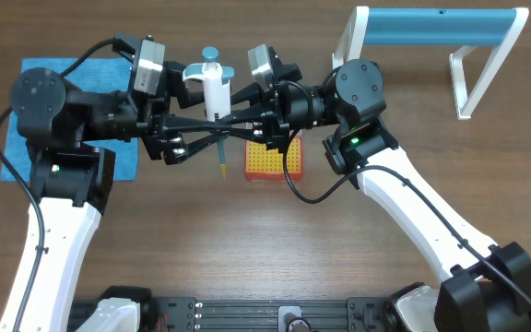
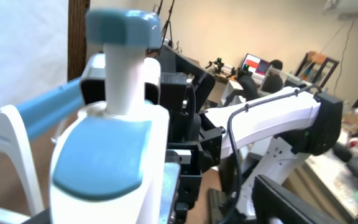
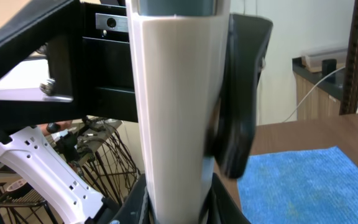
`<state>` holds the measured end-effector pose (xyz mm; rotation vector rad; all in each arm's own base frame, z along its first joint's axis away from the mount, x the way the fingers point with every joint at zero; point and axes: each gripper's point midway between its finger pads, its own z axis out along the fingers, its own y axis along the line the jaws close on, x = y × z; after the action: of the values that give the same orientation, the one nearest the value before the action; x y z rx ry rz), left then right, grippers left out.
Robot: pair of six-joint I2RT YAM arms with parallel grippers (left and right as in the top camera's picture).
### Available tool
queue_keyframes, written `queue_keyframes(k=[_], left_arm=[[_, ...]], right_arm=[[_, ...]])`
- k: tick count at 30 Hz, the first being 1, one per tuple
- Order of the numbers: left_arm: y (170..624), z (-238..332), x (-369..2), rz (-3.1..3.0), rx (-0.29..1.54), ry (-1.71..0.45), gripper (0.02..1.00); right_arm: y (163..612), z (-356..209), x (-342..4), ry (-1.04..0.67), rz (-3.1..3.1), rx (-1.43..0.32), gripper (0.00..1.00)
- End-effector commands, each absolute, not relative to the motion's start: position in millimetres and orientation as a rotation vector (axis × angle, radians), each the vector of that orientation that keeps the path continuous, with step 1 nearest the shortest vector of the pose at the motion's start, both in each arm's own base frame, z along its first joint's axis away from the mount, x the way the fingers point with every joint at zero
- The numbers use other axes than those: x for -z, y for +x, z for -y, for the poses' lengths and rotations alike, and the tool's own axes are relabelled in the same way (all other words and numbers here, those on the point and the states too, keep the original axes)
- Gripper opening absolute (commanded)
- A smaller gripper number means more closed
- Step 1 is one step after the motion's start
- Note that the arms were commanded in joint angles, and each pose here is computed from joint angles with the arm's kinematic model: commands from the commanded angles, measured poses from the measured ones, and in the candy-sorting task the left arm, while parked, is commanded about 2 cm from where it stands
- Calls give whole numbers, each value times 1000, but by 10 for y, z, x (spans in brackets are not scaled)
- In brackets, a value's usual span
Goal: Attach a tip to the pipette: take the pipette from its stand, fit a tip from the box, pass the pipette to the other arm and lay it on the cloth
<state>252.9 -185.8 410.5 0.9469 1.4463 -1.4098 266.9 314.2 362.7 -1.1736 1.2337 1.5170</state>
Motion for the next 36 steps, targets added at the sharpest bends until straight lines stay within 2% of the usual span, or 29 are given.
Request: queue_keyframes(k=[1, 11, 12, 15, 16, 17, 18, 19, 20, 24, 31, 33, 35, 36], left_arm=[[2523, 1865, -4277, -1357, 1329, 987, 687], [2524, 1866, -4276, -1363, 1336, 982, 286], [2524, 1866, -4276, -1363, 1336, 982, 172], [2531, 1864, -4279, -1363, 1333, 978, 42], [2537, 1863, -4281, -1363, 1331, 974, 29], [2542, 1862, -4282, -1363, 1330, 971, 27], [2542, 1862, -4282, -1363, 1329, 971, 29], [2542, 1862, -4282, -1363, 1330, 971, 27], [2542, 1862, -4282, -1363, 1329, 971, 29], [2573, 1834, -4275, -1375, 1325, 953, 29], [2950, 1321, -4058, -1552, 1274, 695, 29], [3090, 1125, -3942, -1609, 1234, 589, 27], [3307, 856, -3683, -1723, 1148, 391, 27], [3426, 675, -3426, -1824, 1050, 256, 27]], right_arm=[[2679, -3138, -3735, -1147, -1232, -1513, 82], [2680, -3138, -3735, -1146, -1232, -1512, 77], [2680, -3138, -3735, -1146, -1232, -1512, 77], [2682, -3139, -3734, -1146, -1232, -1512, 77], [2682, -3139, -3734, -1146, -1232, -1512, 77], [2683, -3138, -3734, -1146, -1232, -1512, 169], [2683, -3138, -3734, -1146, -1232, -1512, 446], [2683, -3138, -3734, -1146, -1232, -1512, 647], [2686, -3135, -3734, -1145, -1233, -1511, 750], [2740, -3012, -3702, -1155, -1250, -1511, 759], [3067, -2595, -3515, -1040, -1430, -1526, 766], [3112, -2545, -3499, -1019, -1448, -1521, 763], [3156, -2497, -3499, -1004, -1452, -1507, 766], [3210, -2474, -3486, -991, -1450, -1475, 766]])
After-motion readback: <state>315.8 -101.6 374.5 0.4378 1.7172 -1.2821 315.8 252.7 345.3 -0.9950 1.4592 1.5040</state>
